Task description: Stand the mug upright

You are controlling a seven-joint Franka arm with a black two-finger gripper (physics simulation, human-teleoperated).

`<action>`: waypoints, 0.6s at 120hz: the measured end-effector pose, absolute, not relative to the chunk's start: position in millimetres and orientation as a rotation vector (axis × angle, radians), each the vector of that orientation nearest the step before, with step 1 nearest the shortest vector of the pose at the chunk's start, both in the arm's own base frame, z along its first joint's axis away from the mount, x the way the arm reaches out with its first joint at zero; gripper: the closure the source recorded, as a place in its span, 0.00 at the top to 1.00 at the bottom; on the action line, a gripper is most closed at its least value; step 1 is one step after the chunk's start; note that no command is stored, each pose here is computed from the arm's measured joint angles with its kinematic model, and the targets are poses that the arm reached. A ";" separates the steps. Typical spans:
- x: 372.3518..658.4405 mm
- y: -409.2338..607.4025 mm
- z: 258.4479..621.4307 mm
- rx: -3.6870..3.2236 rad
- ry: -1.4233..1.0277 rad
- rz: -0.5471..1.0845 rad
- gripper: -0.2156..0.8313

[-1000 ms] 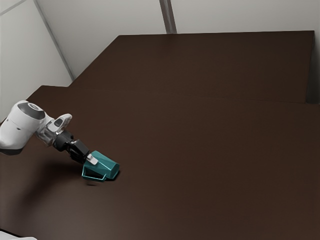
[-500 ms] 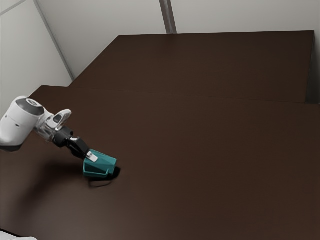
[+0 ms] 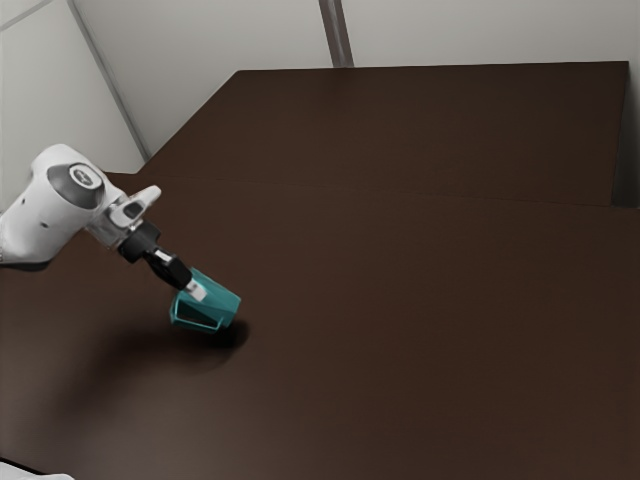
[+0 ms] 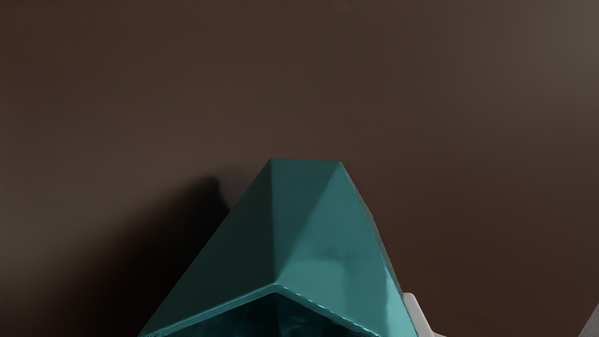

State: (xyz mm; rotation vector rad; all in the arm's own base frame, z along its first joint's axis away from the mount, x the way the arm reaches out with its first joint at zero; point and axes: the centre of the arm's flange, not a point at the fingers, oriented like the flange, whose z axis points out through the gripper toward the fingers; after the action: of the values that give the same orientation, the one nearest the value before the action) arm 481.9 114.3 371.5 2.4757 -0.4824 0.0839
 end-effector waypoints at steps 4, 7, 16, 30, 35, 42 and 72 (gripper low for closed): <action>483.8 108.1 376.1 2.506 -0.503 0.086 0.06; 485.6 103.1 379.2 2.528 -0.519 0.088 0.06; 491.0 83.2 386.4 2.599 -0.586 0.085 0.06; 500.9 39.6 393.9 2.686 -0.725 0.074 0.06; 502.9 30.4 396.7 2.717 -0.755 0.073 0.06; 504.6 21.4 400.5 2.773 -0.797 0.059 0.05; 508.9 -16.5 405.4 2.923 -0.840 0.023 0.06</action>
State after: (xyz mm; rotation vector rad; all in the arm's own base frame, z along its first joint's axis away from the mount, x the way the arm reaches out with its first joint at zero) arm 508.9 -16.5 405.4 2.9234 -0.8398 0.0226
